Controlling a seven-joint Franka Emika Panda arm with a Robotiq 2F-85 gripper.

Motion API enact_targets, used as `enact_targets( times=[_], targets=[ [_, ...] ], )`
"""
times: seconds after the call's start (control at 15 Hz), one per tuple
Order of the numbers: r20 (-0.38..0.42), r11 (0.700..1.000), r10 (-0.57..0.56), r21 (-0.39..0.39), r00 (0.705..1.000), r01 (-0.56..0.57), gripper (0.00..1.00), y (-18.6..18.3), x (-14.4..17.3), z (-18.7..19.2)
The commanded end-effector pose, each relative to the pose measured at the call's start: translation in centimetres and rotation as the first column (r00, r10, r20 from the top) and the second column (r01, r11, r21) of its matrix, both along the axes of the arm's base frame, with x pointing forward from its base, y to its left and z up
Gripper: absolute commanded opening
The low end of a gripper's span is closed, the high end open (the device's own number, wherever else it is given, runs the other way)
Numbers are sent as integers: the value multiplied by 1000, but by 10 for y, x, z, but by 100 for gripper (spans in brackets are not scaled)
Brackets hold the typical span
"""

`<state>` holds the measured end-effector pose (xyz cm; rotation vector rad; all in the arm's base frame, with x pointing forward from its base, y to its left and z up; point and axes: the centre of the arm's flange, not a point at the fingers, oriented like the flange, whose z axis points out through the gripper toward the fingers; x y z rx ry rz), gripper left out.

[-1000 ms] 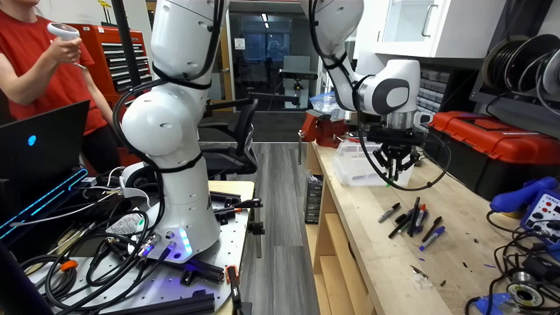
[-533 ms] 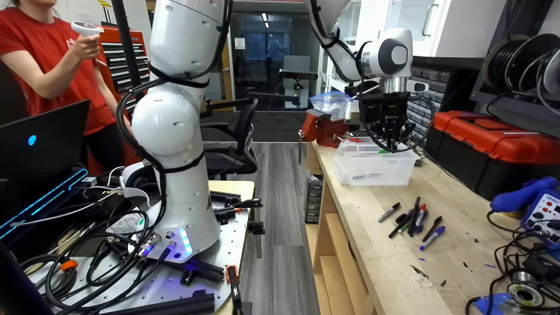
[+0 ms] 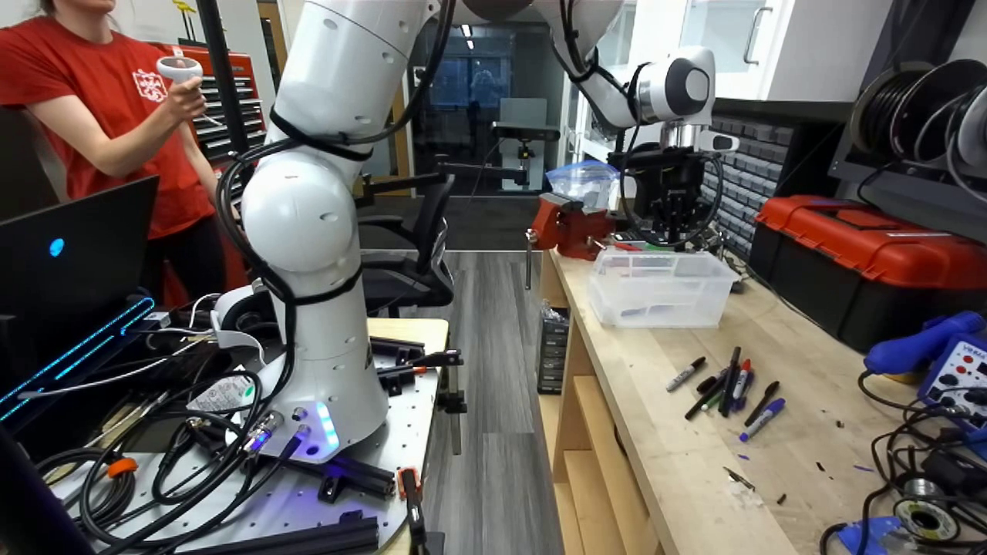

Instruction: Put the green marker into the box.

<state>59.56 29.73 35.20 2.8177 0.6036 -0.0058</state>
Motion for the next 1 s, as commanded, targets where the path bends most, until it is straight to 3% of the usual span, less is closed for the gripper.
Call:
enact_targets(
  times=[0.0,0.33,0.4,0.53,0.93],
  targets=[
    [-20,993,-112,21,993,113,4,34,21,-14],
    [-32,981,-180,72,983,182,4,60,35,-51],
    [-36,979,-191,72,981,193,38,63,35,-55],
    [-14,978,-195,78,981,195,44,63,35,-54],
    [43,972,-220,99,975,215,84,52,36,-12]
  ],
)
